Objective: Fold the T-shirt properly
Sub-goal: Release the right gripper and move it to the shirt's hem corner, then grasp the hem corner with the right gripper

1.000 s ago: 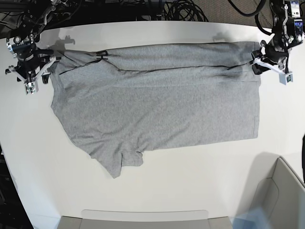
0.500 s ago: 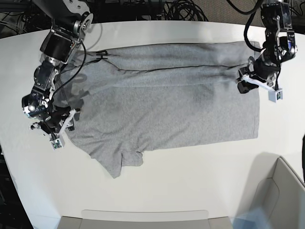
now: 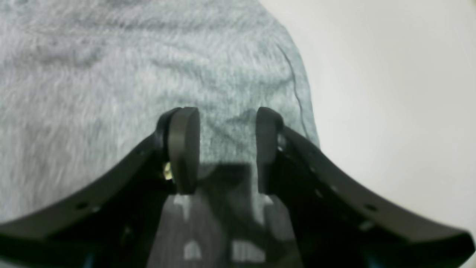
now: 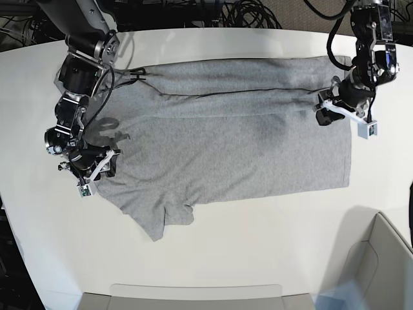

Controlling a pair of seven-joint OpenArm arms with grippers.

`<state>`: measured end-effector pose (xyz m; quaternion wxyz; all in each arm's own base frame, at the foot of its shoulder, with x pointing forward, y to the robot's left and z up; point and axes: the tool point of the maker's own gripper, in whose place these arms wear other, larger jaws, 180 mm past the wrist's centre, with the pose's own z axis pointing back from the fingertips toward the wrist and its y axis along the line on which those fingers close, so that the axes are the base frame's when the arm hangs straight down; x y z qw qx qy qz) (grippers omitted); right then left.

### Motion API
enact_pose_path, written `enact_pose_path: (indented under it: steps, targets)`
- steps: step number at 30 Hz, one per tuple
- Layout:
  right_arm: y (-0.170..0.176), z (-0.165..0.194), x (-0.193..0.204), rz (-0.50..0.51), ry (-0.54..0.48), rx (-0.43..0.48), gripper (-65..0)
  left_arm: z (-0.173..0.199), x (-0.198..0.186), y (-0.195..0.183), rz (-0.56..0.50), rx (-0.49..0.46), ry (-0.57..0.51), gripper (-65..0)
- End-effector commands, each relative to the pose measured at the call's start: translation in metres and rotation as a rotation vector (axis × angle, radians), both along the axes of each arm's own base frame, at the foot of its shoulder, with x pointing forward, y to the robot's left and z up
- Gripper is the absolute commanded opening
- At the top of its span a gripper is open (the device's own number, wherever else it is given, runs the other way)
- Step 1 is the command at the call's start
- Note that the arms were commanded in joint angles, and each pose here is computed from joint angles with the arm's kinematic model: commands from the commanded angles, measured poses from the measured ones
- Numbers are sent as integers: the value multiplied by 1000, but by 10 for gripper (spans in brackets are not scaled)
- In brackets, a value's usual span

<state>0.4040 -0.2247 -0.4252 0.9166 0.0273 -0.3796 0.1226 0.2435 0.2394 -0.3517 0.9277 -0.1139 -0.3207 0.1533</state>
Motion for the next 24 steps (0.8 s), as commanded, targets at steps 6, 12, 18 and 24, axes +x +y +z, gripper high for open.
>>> enact_pose_path:
  steps: [6,12,18,24]
  targets:
    - [-14,-30,-83,93,253,-175,-396,11,7,5,1,16,-40,-387]
    - [-11,-5,-90,80,202,-238,-396,11,7,4,-3,15,-40,-387]
    - [3,63,-35,65,-18,-227,-396,11,7,3,-5,16,-39,-387]
    - [8,97,33,73,-78,-165,-393,10,7,3,-5,16,-38,-387]
